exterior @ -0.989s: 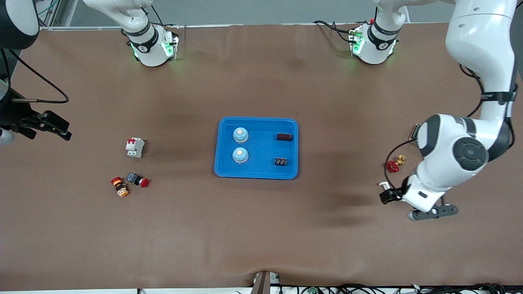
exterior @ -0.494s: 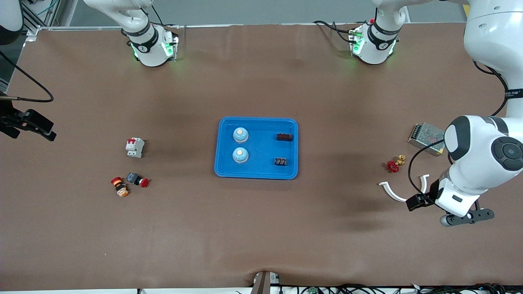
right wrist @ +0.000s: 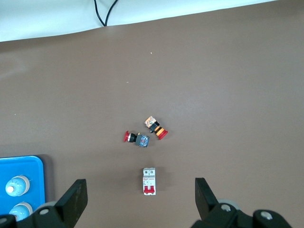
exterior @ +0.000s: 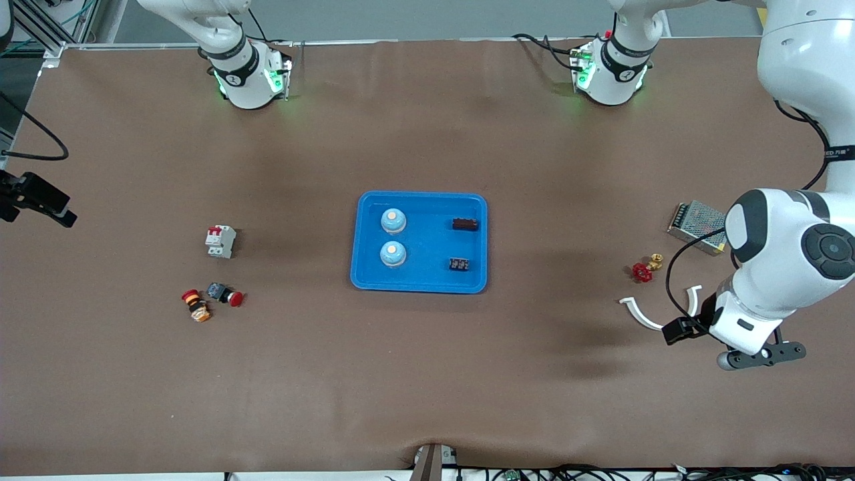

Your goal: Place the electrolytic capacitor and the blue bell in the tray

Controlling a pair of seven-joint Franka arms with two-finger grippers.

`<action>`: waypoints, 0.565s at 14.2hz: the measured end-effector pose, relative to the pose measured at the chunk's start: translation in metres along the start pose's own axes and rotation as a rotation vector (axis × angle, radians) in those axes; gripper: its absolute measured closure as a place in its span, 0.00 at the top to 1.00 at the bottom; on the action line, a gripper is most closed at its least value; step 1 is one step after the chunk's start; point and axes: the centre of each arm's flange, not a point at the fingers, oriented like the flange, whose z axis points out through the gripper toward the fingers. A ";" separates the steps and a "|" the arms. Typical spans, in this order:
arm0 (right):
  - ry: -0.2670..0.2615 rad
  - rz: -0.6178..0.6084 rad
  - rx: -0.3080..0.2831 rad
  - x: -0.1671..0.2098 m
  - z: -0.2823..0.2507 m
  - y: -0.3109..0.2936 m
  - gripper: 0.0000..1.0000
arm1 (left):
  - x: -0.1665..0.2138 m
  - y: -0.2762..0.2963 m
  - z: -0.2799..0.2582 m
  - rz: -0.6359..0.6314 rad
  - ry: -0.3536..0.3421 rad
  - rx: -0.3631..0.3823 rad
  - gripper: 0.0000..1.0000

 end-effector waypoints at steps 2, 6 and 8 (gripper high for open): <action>0.012 -0.023 -0.005 -0.002 -0.006 -0.004 1.00 | 0.000 -0.001 0.001 0.011 -0.001 0.002 1.00; 0.026 -0.072 -0.018 -0.003 -0.003 -0.006 1.00 | 0.005 -0.014 -0.017 0.018 -0.011 0.024 1.00; 0.040 -0.088 -0.019 -0.003 0.004 -0.003 1.00 | 0.003 -0.020 -0.043 0.033 -0.040 0.024 1.00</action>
